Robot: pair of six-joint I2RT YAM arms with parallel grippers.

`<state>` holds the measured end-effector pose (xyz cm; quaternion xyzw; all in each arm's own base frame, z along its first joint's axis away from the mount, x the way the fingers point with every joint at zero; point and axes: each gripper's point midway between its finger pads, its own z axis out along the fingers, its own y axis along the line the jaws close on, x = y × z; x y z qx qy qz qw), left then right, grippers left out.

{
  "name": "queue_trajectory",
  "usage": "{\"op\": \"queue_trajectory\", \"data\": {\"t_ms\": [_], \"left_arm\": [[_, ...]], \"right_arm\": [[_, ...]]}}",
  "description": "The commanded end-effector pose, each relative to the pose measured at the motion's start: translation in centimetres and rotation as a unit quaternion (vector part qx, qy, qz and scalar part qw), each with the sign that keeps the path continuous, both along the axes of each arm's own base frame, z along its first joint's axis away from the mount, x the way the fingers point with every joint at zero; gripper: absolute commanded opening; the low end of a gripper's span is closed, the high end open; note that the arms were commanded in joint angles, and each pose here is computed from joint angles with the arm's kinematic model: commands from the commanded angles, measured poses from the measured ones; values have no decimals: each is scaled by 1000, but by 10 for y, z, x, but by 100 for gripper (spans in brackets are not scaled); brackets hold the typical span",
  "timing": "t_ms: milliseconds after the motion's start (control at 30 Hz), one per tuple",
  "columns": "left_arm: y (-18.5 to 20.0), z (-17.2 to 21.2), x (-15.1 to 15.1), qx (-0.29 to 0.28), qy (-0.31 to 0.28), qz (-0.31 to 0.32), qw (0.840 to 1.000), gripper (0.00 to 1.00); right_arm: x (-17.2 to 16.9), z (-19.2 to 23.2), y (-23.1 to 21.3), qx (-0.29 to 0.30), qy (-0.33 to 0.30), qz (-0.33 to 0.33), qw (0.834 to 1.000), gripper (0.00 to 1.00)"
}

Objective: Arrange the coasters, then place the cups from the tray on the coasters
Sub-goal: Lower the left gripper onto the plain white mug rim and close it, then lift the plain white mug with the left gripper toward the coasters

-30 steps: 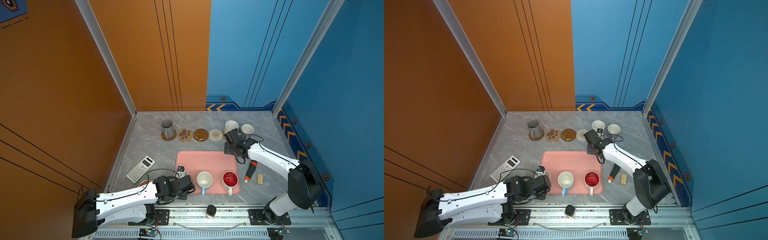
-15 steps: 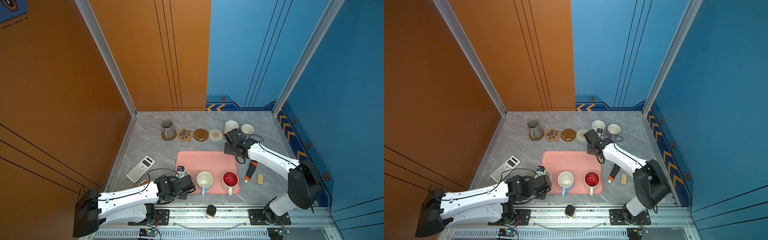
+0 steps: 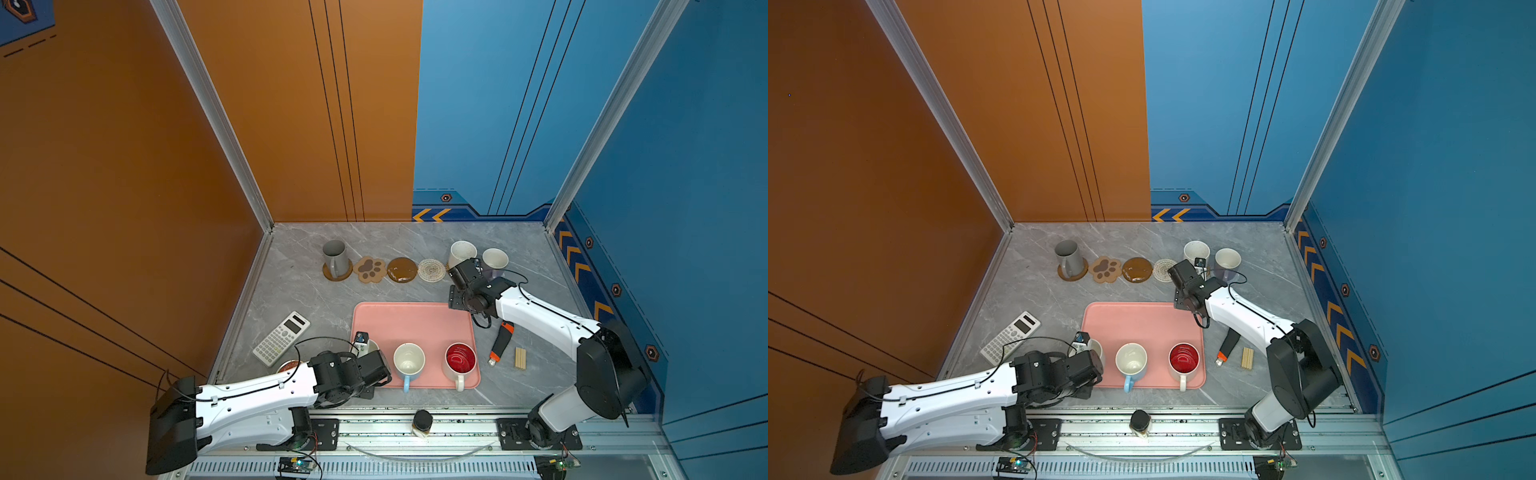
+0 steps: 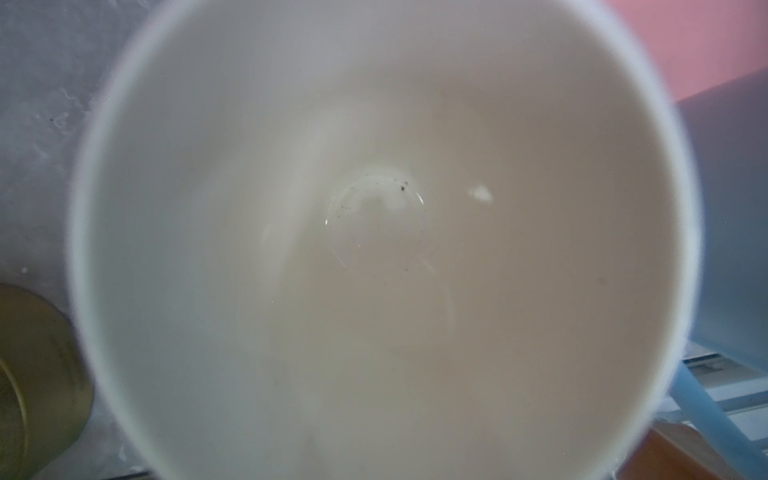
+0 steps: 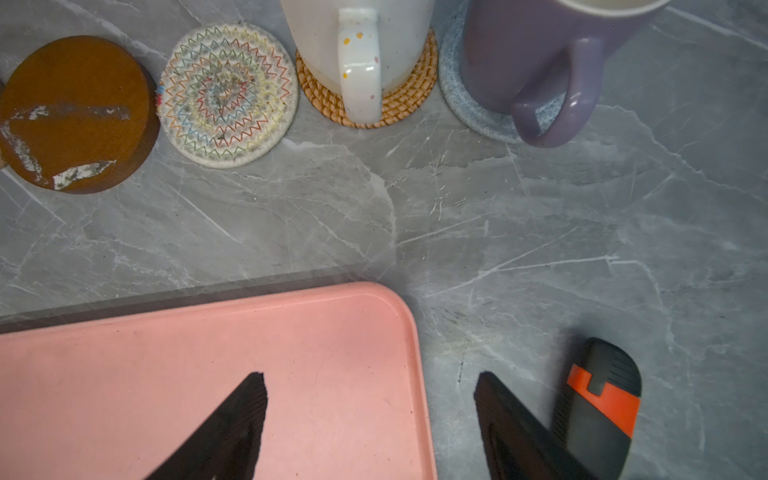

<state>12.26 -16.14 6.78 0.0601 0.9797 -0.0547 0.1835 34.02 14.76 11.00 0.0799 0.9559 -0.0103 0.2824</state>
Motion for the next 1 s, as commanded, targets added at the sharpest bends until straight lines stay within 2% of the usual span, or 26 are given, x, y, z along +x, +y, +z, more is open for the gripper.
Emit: {"op": "queue_trajectory", "data": {"t_ms": [0,600,967], "left_arm": [[-1,9,7,6,-16,-1,1000,0],[-15,45,27,11,-62,-16,998,0],[-16,64,57,30,-78,-12,996,0]], "right_arm": [[-2,8,-6,5,-13,-13,1000,78],[-5,11,-9,11,-16,-14,1000,78],[-7,16,-12,17,-20,-14,1000,78]]}}
